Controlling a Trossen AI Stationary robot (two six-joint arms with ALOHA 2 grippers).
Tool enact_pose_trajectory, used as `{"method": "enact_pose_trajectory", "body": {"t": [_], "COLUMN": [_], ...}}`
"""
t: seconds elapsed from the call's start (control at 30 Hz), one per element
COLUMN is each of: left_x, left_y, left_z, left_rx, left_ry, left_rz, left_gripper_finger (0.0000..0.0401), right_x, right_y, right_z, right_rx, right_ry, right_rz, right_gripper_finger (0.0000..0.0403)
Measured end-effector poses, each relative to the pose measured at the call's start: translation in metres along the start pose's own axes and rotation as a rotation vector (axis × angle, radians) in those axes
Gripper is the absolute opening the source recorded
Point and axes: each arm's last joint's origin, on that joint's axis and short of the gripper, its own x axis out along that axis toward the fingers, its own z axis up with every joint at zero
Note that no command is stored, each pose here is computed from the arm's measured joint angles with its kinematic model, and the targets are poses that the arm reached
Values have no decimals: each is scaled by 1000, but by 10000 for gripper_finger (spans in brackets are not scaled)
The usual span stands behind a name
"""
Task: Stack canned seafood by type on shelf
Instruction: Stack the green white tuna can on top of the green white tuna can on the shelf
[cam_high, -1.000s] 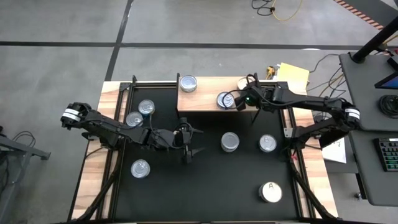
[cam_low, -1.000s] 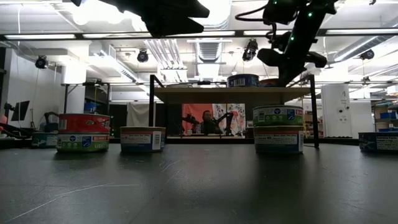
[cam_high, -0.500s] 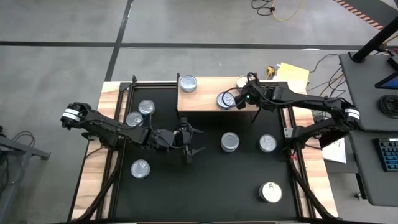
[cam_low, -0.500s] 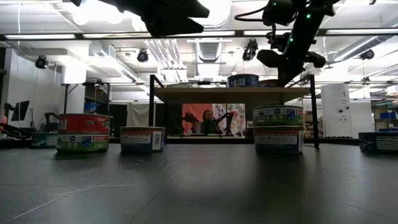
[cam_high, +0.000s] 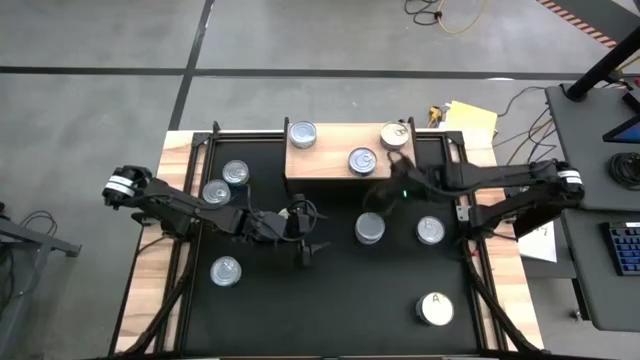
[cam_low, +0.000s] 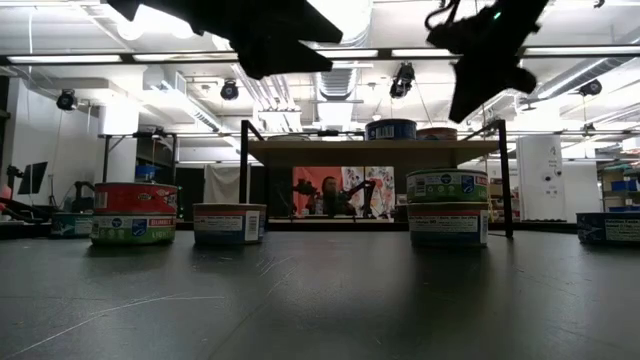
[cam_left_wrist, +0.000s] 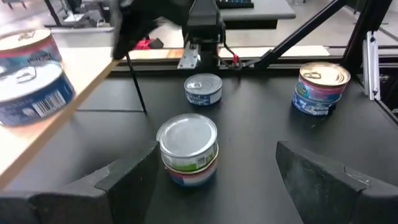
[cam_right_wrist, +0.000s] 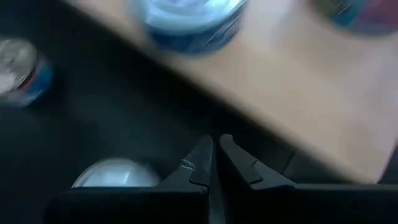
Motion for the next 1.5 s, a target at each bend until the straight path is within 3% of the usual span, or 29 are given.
{"method": "enact_pose_trajectory", "body": {"t": [0.17, 0.33, 0.63, 0.8, 1.03, 1.4, 1.5], "left_x": [5, 11, 31, 40, 42, 48, 51], "left_y": [-3, -11, -21, -25, -29, -30, -30], "left_z": [-5, -9, -23, -25, -21, -31, -35], "left_rx": [-17, -26, -47, -75, -57, -71, -76], "left_ry": [12, -1, -27, -13, -53, -18, -7], "left_rz": [-27, -183, -227, -227, -228, -200, -198], "left_gripper_finger": [304, 304, 303, 281, 214, 28, 6], "right_x": [-18, -34, -29, -14, 10, 18, 17], "right_y": [25, 40, 56, 70, 83, 86, 85], "right_z": [-34, -63, -106, -119, -135, -141, -142], "right_rx": [-69, -104, -149, -199, -219, -264, -293], "right_ry": [21, -6, -214, -284, -263, -251, -250], "right_rz": [98, 148, 82, 57, -1, -26, -26], "right_gripper_finger": [9, 9, 9, 9, 9, 9, 9]}}
